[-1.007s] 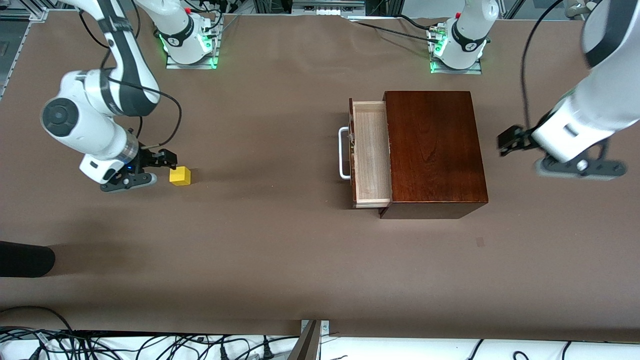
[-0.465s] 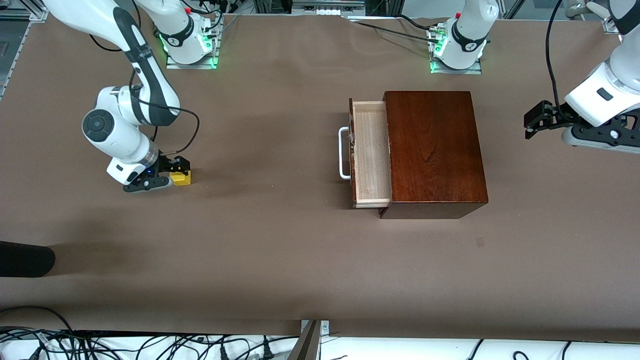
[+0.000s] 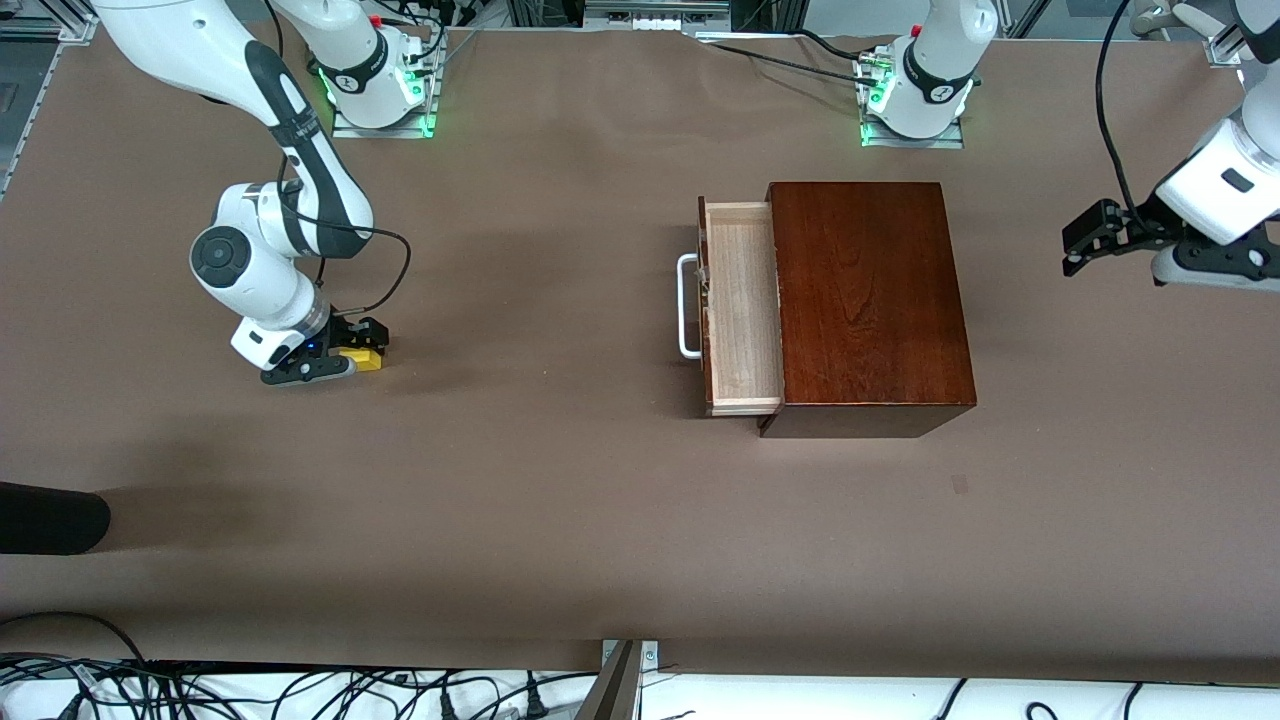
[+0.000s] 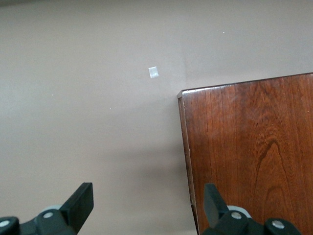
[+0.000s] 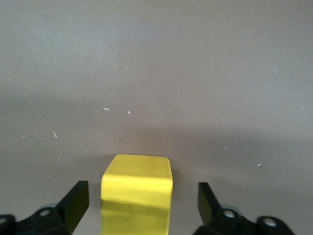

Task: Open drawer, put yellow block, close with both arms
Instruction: 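Close the right gripper on the yellow cube and lift it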

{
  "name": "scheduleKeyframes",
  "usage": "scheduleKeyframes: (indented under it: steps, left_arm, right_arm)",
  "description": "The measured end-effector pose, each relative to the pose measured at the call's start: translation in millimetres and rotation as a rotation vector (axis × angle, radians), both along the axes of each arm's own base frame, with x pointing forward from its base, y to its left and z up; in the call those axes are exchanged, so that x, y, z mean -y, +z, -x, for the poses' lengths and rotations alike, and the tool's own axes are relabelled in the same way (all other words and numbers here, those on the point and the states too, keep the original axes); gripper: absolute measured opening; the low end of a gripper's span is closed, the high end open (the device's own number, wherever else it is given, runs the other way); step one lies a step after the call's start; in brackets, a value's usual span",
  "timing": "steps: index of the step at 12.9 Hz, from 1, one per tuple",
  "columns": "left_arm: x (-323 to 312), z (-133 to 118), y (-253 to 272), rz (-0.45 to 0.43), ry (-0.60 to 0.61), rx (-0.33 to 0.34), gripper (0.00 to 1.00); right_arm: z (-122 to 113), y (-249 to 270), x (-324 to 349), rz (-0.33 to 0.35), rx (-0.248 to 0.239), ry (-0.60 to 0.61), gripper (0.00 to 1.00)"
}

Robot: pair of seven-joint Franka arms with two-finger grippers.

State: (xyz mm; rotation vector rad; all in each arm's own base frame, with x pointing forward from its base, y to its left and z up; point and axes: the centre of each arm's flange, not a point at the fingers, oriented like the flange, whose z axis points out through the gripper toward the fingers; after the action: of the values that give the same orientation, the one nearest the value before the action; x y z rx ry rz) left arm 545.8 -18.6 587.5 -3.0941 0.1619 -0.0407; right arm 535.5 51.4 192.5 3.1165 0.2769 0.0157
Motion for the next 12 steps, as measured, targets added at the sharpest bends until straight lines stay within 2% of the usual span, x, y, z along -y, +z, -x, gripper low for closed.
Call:
scheduleKeyframes:
  steps: [1, 2, 4, 7, 10, 11, 12]
  left_arm:
    - [0.8, 3.4, 1.2, 0.001, 0.005, 0.004, 1.0]
    - [1.9, 4.7, 2.2, 0.001, 0.011, 0.007, 1.0]
    - [3.0, 5.2, 1.6, 0.001, 0.026, 0.005, 1.0]
    - [2.9, 5.6, 1.1, 0.001, 0.037, 0.001, 1.0]
    - [1.9, 7.8, -0.7, 0.0, 0.056, -0.02, 1.0]
    - [1.6, 7.9, -0.6, 0.0, 0.057, -0.02, 1.0]
    - [1.5, 7.8, -0.4, 0.0, 0.058, -0.019, 1.0]
  right_arm:
    - [1.3, -4.5, 0.3, 0.001, -0.004, -0.002, 0.94]
    - [1.6, -6.1, 0.4, 0.002, -0.006, -0.003, 0.79]
    - [1.2, -5.4, 0.3, 0.001, -0.004, -0.004, 0.57]
    - [-8.1, 7.5, -2.8, -0.003, 0.031, 0.031, 0.56]
    - [-28.9, 44.1, -15.1, -0.009, 0.104, 0.193, 0.56]
    - [-37.1, 57.5, -18.0, -0.01, 0.103, 0.227, 0.56]
    - [-45.9, 72.4, -23.5, -0.014, 0.078, 0.252, 0.56]
